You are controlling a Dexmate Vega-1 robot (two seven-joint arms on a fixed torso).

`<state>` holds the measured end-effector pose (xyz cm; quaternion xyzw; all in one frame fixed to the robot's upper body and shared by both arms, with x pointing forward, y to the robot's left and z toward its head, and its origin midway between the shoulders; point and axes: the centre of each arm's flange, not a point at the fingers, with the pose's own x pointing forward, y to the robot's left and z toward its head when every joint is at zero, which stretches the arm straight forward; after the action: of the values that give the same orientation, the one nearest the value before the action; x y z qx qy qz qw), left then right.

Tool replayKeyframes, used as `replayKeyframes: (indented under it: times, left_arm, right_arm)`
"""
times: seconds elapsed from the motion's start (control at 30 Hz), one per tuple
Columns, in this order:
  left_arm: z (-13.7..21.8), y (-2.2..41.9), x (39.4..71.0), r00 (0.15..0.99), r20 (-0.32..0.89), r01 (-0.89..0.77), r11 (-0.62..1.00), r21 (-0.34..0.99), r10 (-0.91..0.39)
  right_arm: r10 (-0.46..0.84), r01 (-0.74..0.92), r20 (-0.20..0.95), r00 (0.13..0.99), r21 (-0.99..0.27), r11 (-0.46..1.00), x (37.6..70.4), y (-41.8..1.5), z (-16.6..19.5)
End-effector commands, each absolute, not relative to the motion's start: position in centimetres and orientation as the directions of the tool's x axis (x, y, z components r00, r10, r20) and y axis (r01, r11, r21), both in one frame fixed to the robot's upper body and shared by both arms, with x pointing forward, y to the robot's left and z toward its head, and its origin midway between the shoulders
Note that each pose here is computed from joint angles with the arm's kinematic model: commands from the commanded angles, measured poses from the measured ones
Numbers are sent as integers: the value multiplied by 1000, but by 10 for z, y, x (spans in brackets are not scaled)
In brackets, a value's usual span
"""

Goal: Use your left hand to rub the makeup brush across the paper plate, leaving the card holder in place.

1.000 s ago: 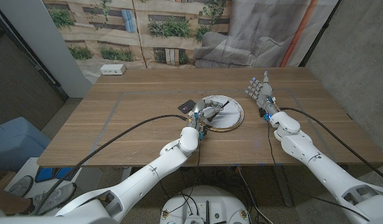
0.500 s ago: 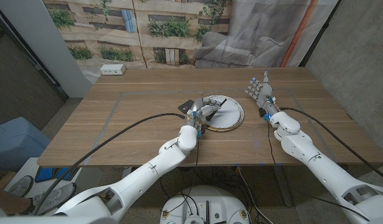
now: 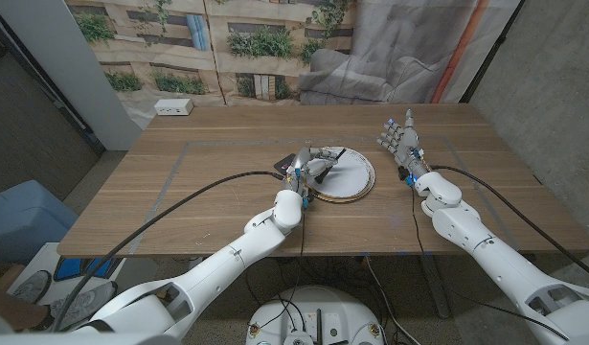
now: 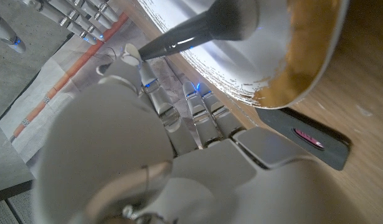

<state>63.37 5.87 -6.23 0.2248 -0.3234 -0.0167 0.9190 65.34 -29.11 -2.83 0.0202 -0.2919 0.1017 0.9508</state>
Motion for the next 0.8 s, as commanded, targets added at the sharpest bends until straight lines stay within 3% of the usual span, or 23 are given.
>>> replayKeyframes:
  times: [0.03, 0.8]
  left_arm:
    - [-59, 62, 640, 785, 596, -133, 895, 426, -167]
    - [-52, 67, 647, 771, 617, -158, 891, 426, -159]
  right_arm:
    - [182, -205, 560, 809, -21, 979, 653, -291, -28]
    - [182, -205, 560, 809, -21, 979, 653, -291, -29]
